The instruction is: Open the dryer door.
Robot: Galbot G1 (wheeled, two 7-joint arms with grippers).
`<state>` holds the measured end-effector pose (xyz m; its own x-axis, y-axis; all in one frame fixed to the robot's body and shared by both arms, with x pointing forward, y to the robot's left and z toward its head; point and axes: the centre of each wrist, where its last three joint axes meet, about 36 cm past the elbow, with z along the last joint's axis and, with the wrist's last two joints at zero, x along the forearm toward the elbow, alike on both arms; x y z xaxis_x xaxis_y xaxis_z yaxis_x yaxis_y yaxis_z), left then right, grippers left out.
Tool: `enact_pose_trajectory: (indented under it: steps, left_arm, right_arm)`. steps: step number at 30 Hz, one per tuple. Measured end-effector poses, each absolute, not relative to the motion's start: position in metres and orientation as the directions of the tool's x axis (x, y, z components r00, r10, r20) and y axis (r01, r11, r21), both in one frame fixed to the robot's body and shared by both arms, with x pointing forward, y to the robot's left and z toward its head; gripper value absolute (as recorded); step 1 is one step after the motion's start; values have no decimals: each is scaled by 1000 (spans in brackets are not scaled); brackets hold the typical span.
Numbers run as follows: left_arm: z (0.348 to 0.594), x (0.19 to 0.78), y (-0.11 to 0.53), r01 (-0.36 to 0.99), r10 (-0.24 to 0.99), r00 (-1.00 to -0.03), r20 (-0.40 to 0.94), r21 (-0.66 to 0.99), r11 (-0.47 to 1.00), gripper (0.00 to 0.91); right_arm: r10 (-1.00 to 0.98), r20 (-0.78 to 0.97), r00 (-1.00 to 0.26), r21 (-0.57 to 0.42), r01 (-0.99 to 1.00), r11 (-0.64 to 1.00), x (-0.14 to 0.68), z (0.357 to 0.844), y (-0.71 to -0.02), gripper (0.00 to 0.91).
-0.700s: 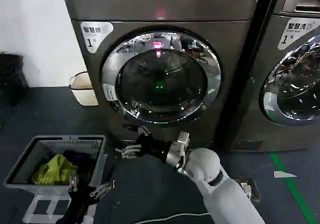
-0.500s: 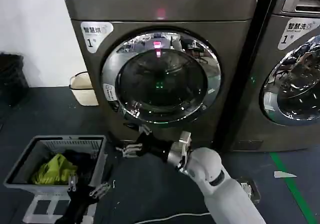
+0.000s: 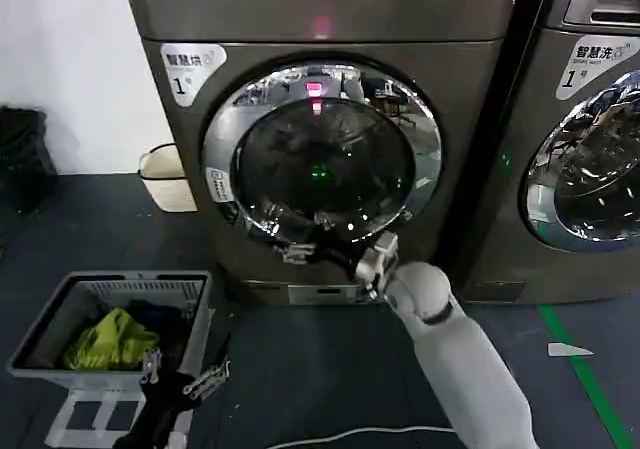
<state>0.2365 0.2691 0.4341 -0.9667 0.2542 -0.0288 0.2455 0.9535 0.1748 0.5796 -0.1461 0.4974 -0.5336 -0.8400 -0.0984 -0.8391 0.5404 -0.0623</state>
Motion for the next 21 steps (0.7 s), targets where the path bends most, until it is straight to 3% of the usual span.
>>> enact_pose_trajectory:
  steps: [10,21]
  left_arm:
    - [433,237,270,236,244,-969,-24,181,955,907]
    - [430,233,264,248,254,-967,-8,182,951,907]
  right_arm:
    - [-801,-46,-597,-68,-798,599,614,495,-115,907]
    - [-830,-7,-558,-85,-827,556,631,498,-82,907]
